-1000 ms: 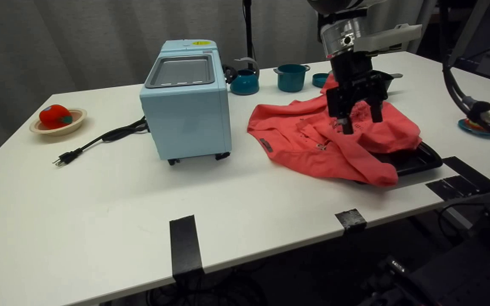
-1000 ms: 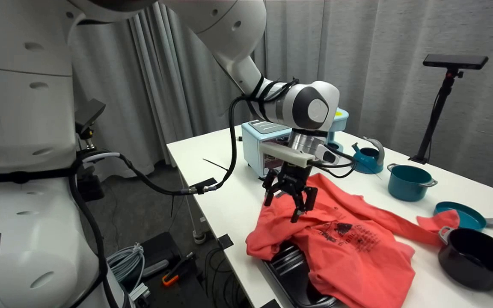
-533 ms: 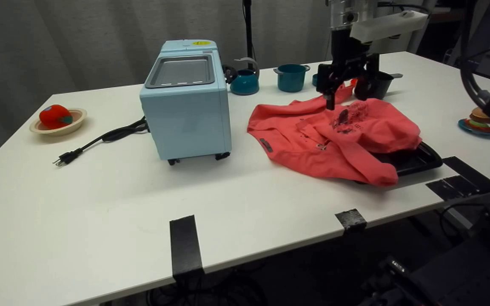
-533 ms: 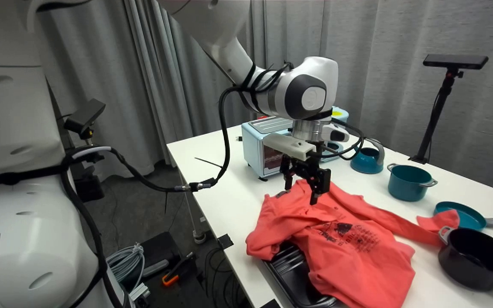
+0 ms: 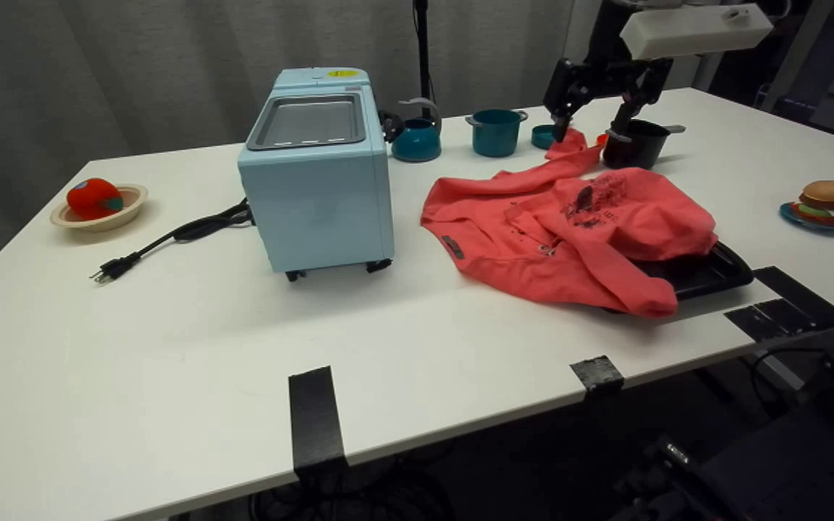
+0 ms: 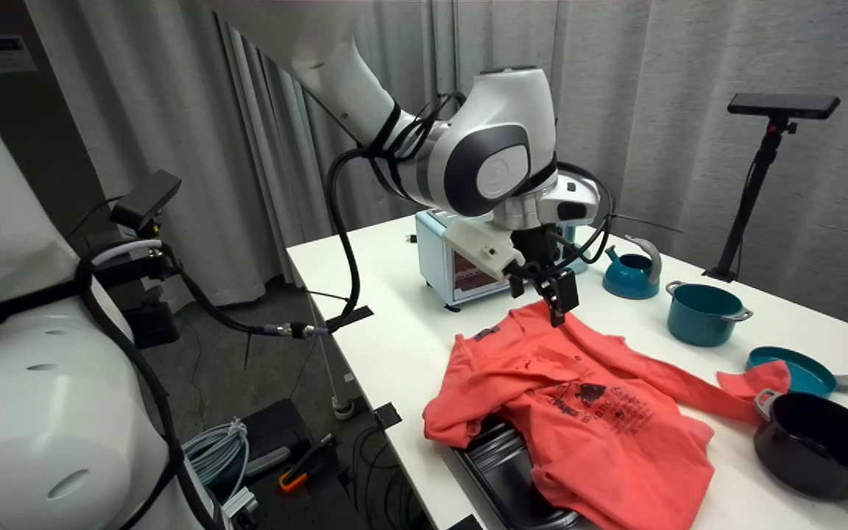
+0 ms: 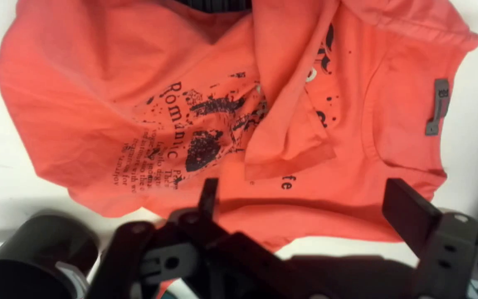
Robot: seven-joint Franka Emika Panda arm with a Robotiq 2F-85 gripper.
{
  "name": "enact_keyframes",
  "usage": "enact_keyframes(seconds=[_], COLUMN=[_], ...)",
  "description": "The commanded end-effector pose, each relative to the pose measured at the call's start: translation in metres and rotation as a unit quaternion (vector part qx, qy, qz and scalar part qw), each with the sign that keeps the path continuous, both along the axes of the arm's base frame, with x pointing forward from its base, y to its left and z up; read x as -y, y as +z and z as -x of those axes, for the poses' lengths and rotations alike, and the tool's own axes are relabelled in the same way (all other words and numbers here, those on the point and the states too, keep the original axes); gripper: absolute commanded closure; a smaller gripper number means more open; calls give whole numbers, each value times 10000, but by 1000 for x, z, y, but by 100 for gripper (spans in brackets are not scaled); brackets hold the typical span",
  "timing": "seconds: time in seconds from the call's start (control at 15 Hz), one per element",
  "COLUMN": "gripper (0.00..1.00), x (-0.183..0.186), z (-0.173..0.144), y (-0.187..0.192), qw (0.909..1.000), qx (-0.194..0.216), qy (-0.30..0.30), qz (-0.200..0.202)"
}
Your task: Unfold the orange cloth
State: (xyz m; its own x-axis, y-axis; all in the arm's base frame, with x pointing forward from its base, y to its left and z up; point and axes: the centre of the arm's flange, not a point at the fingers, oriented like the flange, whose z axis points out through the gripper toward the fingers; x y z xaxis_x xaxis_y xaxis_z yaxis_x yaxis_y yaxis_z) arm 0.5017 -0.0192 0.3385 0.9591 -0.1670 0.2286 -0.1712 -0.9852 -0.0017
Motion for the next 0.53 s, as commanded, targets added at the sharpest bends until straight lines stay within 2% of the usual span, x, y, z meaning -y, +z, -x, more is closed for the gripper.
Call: enact_keyframes(seconds=[0.0,0.47], gripper=[0,0], x=[3,5], z=[6,15], y=[3,7], qw=[9999,9996], qx=[148,265], qy=[-55,-115], qz=[-31,-57])
